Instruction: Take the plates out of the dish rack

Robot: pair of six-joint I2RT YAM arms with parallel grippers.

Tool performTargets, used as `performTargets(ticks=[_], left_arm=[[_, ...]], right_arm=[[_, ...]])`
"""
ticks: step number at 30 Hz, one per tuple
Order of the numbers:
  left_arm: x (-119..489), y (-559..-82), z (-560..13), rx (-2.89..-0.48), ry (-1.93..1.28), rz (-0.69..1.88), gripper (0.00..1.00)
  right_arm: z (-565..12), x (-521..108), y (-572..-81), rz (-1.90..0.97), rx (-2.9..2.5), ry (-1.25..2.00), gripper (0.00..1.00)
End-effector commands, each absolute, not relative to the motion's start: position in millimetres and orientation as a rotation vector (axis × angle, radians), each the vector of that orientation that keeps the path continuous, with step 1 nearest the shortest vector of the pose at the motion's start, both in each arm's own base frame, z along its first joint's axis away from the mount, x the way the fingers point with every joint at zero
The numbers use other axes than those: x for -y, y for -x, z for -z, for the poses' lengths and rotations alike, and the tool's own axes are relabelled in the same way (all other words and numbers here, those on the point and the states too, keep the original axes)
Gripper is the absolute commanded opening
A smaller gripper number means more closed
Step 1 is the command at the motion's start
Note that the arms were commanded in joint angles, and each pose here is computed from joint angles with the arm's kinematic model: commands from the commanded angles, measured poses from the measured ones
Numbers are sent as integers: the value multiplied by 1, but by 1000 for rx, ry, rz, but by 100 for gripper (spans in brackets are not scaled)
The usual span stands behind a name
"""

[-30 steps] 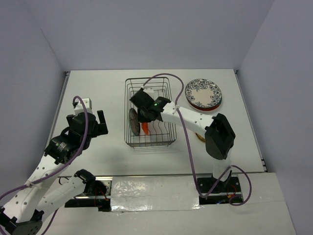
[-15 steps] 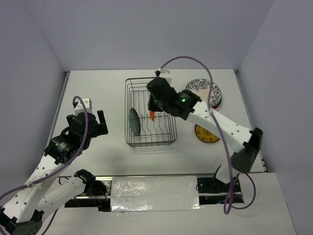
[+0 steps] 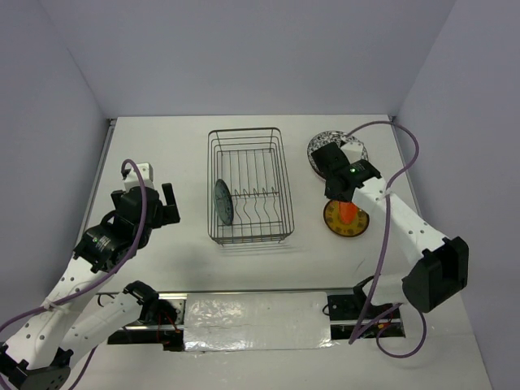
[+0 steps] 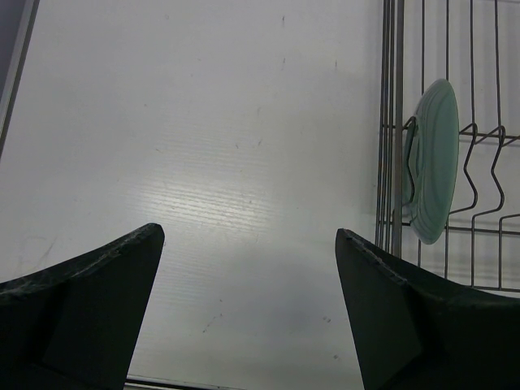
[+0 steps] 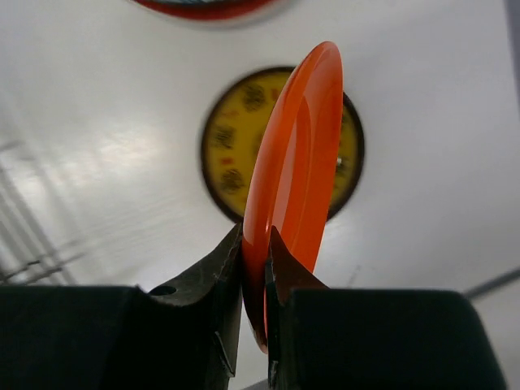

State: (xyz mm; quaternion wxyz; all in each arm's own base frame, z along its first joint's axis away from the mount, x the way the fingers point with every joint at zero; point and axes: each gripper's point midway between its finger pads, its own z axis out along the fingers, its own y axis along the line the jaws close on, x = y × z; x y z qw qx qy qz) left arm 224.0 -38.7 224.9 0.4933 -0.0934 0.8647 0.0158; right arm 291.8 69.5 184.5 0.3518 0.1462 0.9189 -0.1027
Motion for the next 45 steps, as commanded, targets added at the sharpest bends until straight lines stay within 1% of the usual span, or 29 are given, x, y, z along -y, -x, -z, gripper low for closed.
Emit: performTargets(ticks=[1,4,7,16,18,20,21,22,24,25,26,28,30,34,36,38,39,40,42,43,44,45], left_arm=[[42,-230,-231,-2065,219,-21,99],[41,-231,-229,-2070,219,-26,100],[42,-230,-230,-2067,217,-24,100],[42,-231,-230,-2069,215,-23,99],[42,-231,-230,-2070,214,-22,100],[43,-231,-229,-2072,212,-22,99],[43,-231,-229,-2071,212,-21,100],[43,-232,-229,-2073,210,-24,100],[43,-232,-229,-2073,210,-24,99],[43,-232,-229,-2073,210,-24,100],[43,-231,-229,-2075,209,-25,100],[43,-232,-229,-2073,211,-23,100],[42,-231,-229,-2072,214,-24,99],[42,-231,-229,-2072,214,-25,99],[42,-231,-229,-2072,216,-24,99],[42,-231,-230,-2069,216,-25,100],[42,-231,-230,-2067,218,-23,99],[42,-231,-230,-2069,215,-23,100],[42,-231,-229,-2073,215,-26,100],[42,-231,-228,-2074,216,-30,99],[41,-231,-229,-2074,217,-32,100],[41,-231,-228,-2074,219,-33,99]], right_arm=[[-167,-40,-283,432,-2398,-377,2],[-150,-32,-283,528,-2439,-367,2],[-138,-35,-290,549,-2469,-346,3],[-119,-37,-301,631,-2522,-313,12],[-115,-38,-301,637,-2532,-309,17],[-112,-40,-301,627,-2544,-305,25],[-111,-40,-301,624,-2547,-306,31],[-111,-41,-301,620,-2548,-306,43],[-111,-43,-301,605,-2553,-305,48],[-112,-43,-301,602,-2554,-302,53],[-114,-44,-302,594,-2554,-301,56],[-118,-47,-302,573,-2556,-305,59],[-125,-58,-305,465,-2558,-292,61],[-156,-80,-308,247,-2503,-269,69],[-168,-88,-309,178,-2487,-249,70],[-182,-106,-309,33,-2474,-197,71],[-187,-117,-309,-35,-2467,-165,71],[-199,-139,-308,-183,-2441,-105,71],[-218,-177,-298,-380,-2393,-6,73],[-233,-203,-299,-508,-2327,31,76],[-244,-232,-287,-646,-2298,115,96],[-253,-251,-280,-713,-2271,168,100]])
